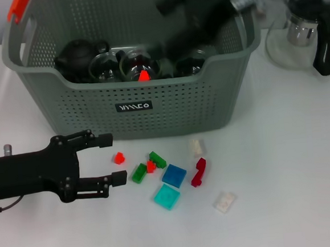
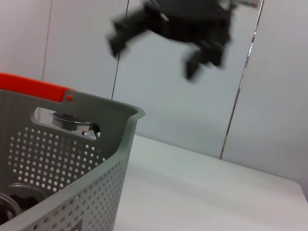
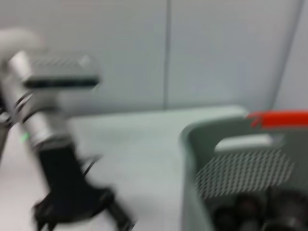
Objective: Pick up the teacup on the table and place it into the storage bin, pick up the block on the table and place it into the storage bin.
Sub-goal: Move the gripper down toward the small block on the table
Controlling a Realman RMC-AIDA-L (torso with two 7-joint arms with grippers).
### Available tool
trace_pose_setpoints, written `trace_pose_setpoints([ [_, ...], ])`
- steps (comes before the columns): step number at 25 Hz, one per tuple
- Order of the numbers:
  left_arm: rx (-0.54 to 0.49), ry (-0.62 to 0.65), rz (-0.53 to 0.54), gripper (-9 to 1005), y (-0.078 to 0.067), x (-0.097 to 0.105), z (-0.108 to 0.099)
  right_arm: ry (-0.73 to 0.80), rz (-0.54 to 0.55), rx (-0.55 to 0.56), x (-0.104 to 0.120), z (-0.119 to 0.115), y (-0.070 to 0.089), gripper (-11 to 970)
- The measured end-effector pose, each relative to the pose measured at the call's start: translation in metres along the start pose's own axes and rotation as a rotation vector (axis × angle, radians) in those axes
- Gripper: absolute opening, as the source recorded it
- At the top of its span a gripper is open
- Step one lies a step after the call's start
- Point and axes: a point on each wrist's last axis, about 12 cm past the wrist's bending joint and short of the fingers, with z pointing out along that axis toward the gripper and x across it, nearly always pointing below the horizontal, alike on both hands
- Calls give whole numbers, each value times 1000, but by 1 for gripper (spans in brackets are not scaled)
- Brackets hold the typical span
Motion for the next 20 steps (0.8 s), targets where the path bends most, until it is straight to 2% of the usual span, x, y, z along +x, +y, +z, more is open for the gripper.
trace_pose_setpoints([
  [5,-3,-1,1,875,1,-1,0,156,6,-74,24,-7,19,945],
  [8,-3,-1,3,875,1,-1,1,281,71,-89,45,-7,28,944],
  [12,-5,8,12,875,2,-1,2,396,134,-105,62,0,34,942],
  [15,-7,11,18,875,2,0,2,469,209,-121,71,8,39,941],
  [20,-13,10,38,874,3,-1,0,564,328,-134,73,23,48,941],
])
